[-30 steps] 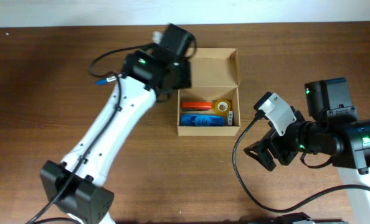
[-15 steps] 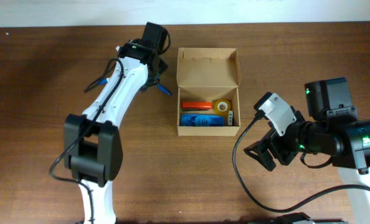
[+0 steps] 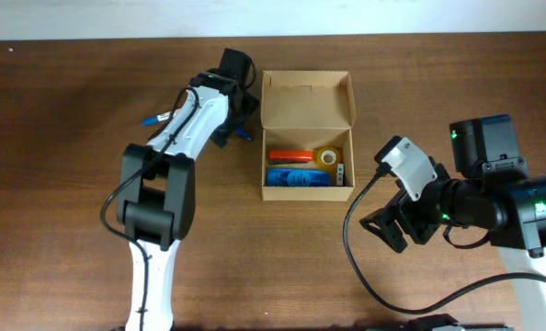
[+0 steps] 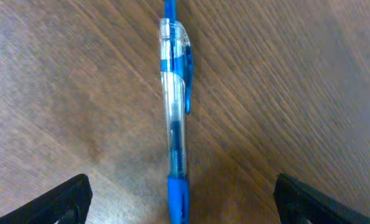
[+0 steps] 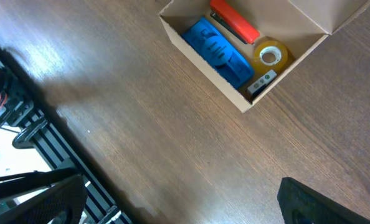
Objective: Pack container
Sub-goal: 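Move the left gripper to the blue pen and grasp it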
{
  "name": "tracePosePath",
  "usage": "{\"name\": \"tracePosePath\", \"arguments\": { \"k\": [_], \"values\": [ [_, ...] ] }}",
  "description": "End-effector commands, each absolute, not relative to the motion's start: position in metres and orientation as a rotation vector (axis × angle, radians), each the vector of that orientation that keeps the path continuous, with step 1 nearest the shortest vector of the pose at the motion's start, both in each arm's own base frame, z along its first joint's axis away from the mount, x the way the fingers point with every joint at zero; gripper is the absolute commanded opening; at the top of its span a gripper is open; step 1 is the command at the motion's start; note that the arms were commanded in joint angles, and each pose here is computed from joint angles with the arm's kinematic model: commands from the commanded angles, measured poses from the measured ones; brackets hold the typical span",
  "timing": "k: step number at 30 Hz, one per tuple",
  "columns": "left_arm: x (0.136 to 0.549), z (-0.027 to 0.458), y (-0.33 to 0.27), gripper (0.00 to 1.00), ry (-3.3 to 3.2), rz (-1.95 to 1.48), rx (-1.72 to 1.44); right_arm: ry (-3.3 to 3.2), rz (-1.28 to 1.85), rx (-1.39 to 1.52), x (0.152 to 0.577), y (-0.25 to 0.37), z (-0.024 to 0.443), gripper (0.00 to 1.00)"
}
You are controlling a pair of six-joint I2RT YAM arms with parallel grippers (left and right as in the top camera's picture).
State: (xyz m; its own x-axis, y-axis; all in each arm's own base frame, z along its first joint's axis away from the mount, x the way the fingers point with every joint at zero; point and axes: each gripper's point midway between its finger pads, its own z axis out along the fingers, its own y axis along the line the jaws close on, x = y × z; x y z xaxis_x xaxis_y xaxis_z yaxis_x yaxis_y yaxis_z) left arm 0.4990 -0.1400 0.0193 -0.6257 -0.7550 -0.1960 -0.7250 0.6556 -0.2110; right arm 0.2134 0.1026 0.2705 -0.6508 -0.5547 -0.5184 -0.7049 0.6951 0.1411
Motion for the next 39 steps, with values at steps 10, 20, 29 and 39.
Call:
{"name": "tracePosePath", "arguments": {
  "k": [10, 20, 29, 39],
  "values": [
    [0.485, 0.003, -0.139, 0.93, 2.773, -0.067, -1.29, 2.466, 0.477, -0.964, 0.212, 0.104, 0.271, 0.99],
    [0.456, 0.002, -0.123, 0.92, 2.851, 0.067, -1.354, 2.466, 0.477, -0.964, 0.212, 0.104, 0.271, 0.99],
    [0.477, 0.004, -0.107, 0.8, 2.729, 0.145, -1.298, 2.466, 0.477, -0.964, 0.212, 0.104, 0.271, 0.99],
    [0.484, 0.001, -0.109, 0.43, 2.699, 0.157, -1.269, 2.466, 0.477, -0.964, 0.212, 0.104, 0.271, 0.99]
  ]
}}
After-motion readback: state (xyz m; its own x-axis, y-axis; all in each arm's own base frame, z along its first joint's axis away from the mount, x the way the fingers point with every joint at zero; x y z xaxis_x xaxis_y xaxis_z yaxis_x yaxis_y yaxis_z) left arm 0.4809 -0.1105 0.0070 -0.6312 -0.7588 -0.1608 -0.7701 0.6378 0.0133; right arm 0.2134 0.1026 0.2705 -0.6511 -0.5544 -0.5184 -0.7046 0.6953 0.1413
